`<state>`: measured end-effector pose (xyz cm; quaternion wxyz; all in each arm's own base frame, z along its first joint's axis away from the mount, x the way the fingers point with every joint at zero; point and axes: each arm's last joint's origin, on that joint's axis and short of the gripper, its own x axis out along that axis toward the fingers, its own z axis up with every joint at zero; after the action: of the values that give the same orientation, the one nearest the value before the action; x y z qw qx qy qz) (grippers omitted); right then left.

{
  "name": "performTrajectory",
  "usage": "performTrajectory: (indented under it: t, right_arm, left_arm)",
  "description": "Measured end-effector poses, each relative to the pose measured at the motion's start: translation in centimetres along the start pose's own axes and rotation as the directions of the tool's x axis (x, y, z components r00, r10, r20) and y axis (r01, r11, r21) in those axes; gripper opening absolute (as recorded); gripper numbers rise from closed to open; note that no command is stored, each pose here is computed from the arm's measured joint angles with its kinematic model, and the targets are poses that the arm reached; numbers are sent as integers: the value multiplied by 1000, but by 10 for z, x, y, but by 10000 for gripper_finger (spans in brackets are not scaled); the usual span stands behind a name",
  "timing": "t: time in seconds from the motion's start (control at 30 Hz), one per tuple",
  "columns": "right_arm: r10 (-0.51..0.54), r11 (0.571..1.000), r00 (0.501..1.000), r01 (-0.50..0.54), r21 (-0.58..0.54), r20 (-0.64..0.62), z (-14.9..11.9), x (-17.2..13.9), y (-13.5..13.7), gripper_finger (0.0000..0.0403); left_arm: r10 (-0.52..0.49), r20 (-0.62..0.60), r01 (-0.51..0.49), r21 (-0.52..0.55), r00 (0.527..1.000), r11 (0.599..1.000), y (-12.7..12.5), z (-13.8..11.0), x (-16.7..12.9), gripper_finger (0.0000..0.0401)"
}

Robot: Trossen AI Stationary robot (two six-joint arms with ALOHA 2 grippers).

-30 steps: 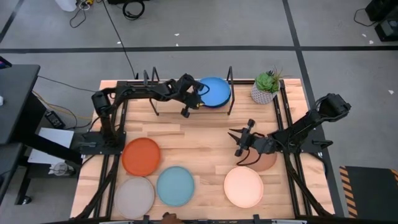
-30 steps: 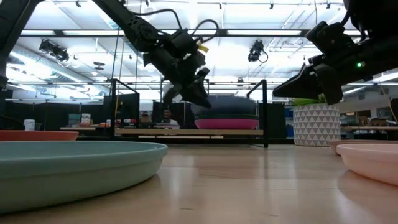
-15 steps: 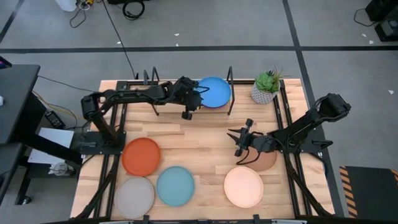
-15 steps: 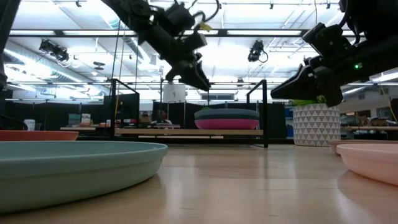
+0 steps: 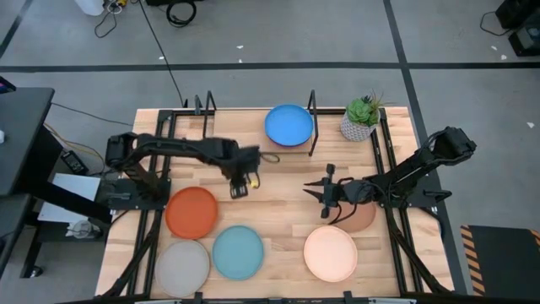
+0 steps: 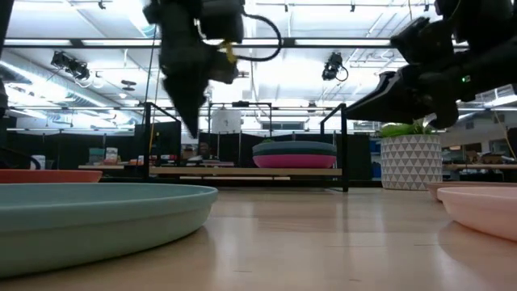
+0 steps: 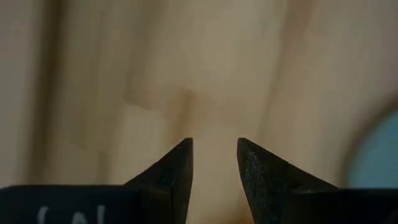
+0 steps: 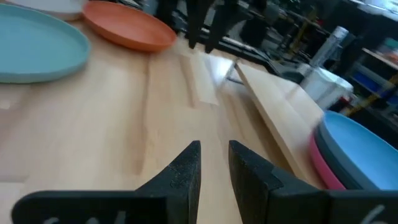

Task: Place and stack plates onto a shelf
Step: Stack the orange plate on top of the blue plate on the shelf

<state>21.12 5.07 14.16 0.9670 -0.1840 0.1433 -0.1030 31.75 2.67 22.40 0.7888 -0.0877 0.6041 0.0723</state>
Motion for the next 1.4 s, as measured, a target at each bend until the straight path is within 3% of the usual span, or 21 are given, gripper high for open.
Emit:
performTrajectory:
  t: [0.23, 0.4, 0.5, 0.7, 0.9, 1.07, 1.4]
  right_arm:
    - [50, 997, 998, -48, -53, 31, 2, 0, 1, 88]
    - [67, 992, 997, -62, -111, 36, 2, 0, 2, 88]
    - [84, 985, 995, -73, -153, 62, 5, 0, 1, 88]
    - [115, 979, 990, -100, -179, 77, 4, 3, -3, 88]
    - [118, 977, 990, -102, -185, 76, 3, 5, -7, 88]
    - [124, 975, 988, -104, -194, 94, 4, 7, -11, 88]
    - [152, 975, 983, -132, -180, 103, 1, 12, -20, 88]
  left_arm:
    - [31, -41, -39, -233, 999, 972, -58, -19, -1, 133]
    - [205, -80, -220, -333, 975, 917, -85, -43, -5, 132]
    - [243, -107, -266, -363, 964, 893, -95, -54, -7, 132]
    - [242, -105, -262, -484, 965, 835, -96, -58, -1, 132]
    - [108, -165, -185, -579, 980, 794, -88, -74, 33, 132]
    - [122, -194, -221, -647, 973, 730, -85, -79, 36, 133]
    - [122, -283, -287, -671, 951, 684, -88, -87, 40, 133]
